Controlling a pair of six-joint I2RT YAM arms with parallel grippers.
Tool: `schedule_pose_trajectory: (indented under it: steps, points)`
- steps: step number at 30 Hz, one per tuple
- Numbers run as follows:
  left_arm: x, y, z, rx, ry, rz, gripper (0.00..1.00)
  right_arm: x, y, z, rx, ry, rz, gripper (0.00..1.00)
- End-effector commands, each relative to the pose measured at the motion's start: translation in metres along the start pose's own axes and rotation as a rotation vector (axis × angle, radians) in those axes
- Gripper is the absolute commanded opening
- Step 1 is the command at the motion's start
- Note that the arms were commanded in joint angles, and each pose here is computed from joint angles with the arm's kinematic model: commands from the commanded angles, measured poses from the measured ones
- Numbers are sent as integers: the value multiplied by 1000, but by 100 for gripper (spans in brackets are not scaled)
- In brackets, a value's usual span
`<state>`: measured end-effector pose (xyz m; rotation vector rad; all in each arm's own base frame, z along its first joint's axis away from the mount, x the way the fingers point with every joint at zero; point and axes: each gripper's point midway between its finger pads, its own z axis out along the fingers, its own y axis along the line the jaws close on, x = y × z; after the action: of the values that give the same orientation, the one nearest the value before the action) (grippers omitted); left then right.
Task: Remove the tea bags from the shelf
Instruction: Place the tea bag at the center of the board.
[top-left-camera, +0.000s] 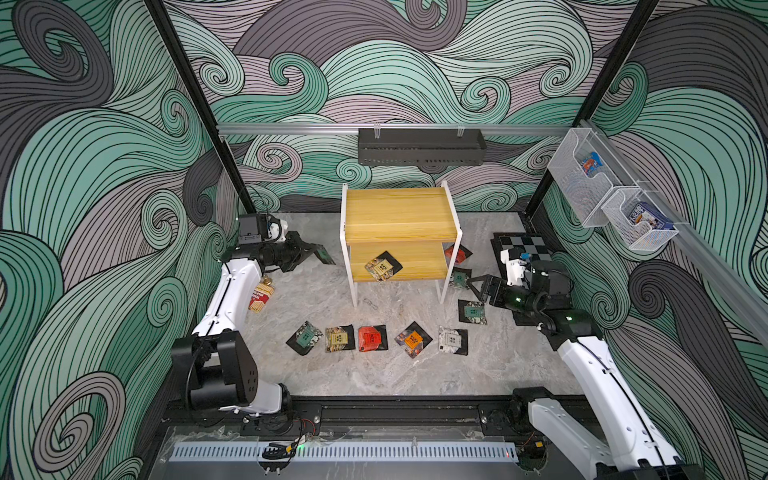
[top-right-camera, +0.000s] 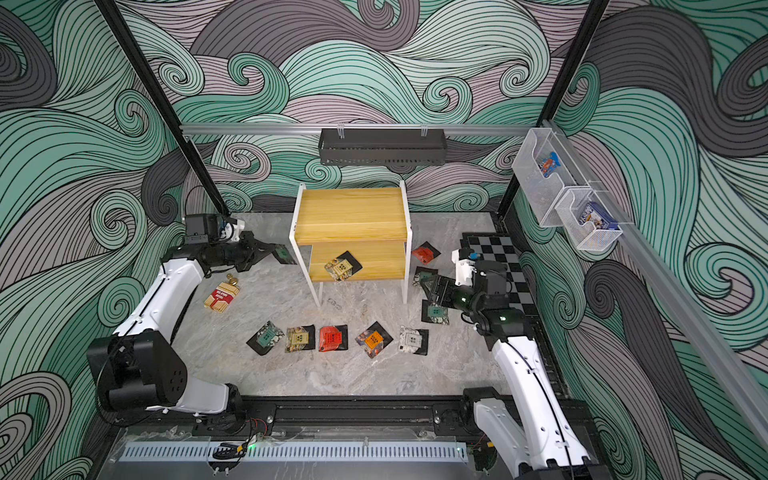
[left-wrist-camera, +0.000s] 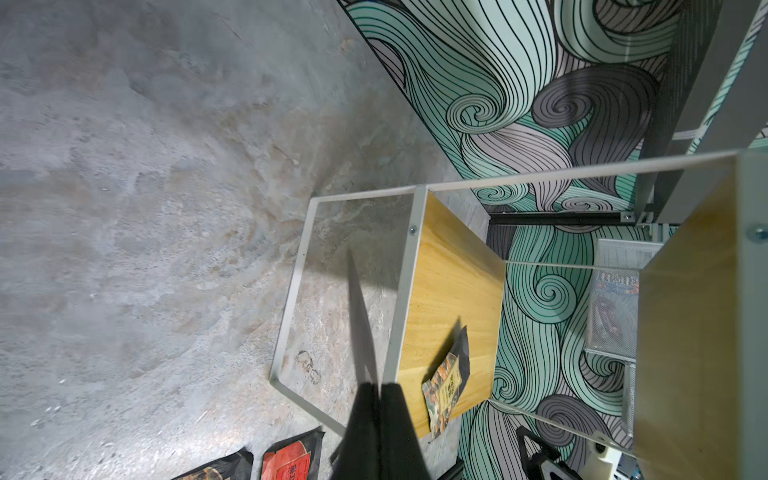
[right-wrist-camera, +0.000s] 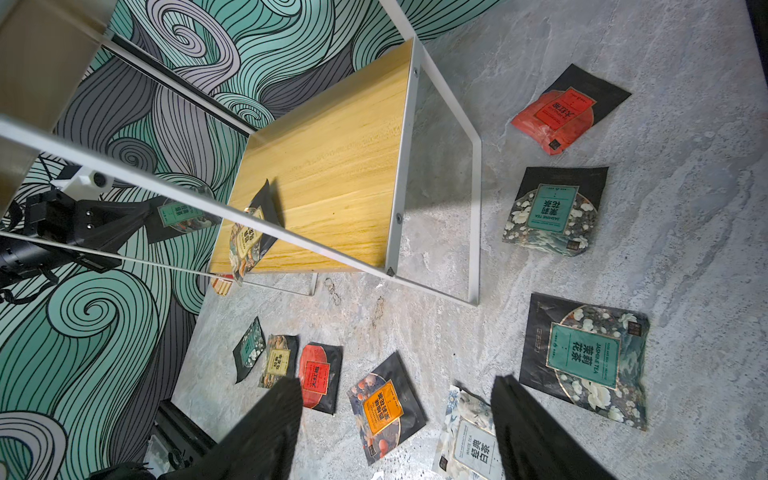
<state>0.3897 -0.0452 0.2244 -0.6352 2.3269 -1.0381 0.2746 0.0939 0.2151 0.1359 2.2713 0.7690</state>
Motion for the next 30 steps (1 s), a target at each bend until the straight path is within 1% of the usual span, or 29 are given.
schedule_pose_trajectory:
  steps: [1,4,10,14,15,25,30]
  points:
    - [-4,8,-11,-33,-62,-7,0,-4,4,0,-13,-11,-15,76]
    - [-2,27,-11,-85,-79,-31,0,-3,3,0,-11,-9,-16,76]
    - [9,68,-4,-180,-72,-87,0,-1,1,1,-3,-9,-18,76]
    - [15,89,4,-224,-45,-109,0,-1,0,1,0,-8,-18,76]
    - [18,99,11,-242,-19,-129,0,-1,0,2,1,-6,-17,76]
    - [29,147,20,-391,11,-149,0,-1,-2,5,-1,-10,-11,76]
    - [39,173,21,-490,36,-156,0,-2,-1,5,-4,-14,-13,76]
